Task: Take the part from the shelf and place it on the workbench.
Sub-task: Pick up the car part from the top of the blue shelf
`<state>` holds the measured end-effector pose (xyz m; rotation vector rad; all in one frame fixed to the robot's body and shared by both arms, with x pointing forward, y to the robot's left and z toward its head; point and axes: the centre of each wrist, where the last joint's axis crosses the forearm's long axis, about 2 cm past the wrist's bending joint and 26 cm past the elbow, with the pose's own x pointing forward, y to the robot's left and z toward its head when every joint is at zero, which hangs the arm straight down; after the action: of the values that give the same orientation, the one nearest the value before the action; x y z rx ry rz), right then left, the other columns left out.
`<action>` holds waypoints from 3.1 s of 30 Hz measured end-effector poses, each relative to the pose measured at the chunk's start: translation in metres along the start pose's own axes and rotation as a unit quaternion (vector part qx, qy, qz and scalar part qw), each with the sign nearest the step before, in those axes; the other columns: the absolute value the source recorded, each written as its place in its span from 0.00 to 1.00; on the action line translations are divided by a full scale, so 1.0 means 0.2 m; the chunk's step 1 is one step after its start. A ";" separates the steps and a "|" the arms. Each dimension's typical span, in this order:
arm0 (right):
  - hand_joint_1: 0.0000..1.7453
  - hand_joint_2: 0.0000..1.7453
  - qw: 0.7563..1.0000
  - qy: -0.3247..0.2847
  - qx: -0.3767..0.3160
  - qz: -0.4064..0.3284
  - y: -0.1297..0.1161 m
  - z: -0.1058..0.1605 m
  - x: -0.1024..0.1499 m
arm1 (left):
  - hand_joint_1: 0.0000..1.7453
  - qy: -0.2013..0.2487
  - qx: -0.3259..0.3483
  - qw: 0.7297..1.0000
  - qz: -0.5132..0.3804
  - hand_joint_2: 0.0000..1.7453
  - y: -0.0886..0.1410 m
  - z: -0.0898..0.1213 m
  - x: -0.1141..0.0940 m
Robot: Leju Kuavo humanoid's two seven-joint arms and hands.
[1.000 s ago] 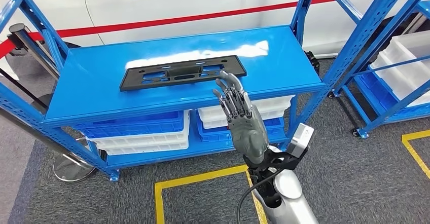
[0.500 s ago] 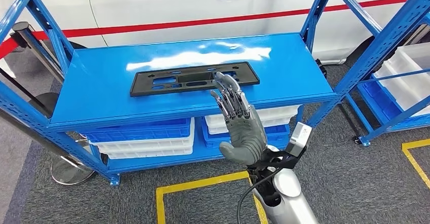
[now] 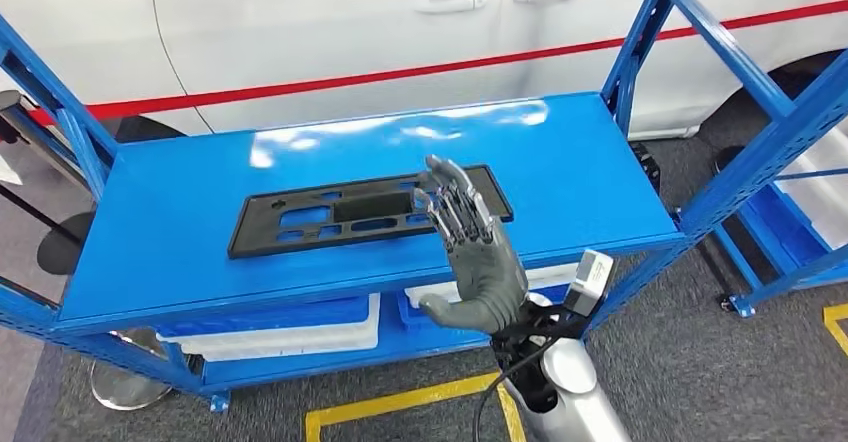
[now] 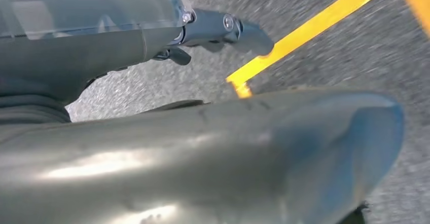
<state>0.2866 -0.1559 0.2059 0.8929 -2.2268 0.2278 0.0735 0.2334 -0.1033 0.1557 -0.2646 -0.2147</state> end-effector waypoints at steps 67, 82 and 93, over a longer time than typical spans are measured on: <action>0.00 1.00 0.987 0.048 -0.004 0.152 0.01 0.05 0.00 | 0.00 -0.005 -0.003 1.000 0.007 0.00 0.00 0.00 0.01; 0.00 1.00 0.982 0.078 0.024 0.168 0.00 0.09 -0.06 | 0.00 -0.007 -0.009 1.000 0.021 0.00 -0.01 0.00 0.00; 0.00 0.00 0.984 0.075 0.030 0.160 0.02 0.05 -0.07 | 0.00 -0.002 -0.009 1.000 0.026 0.00 -0.01 0.00 0.00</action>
<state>0.2857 -0.1504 0.1896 0.5237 -2.2220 0.4971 0.0725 0.2311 -0.1034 0.1299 -0.2693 -0.1661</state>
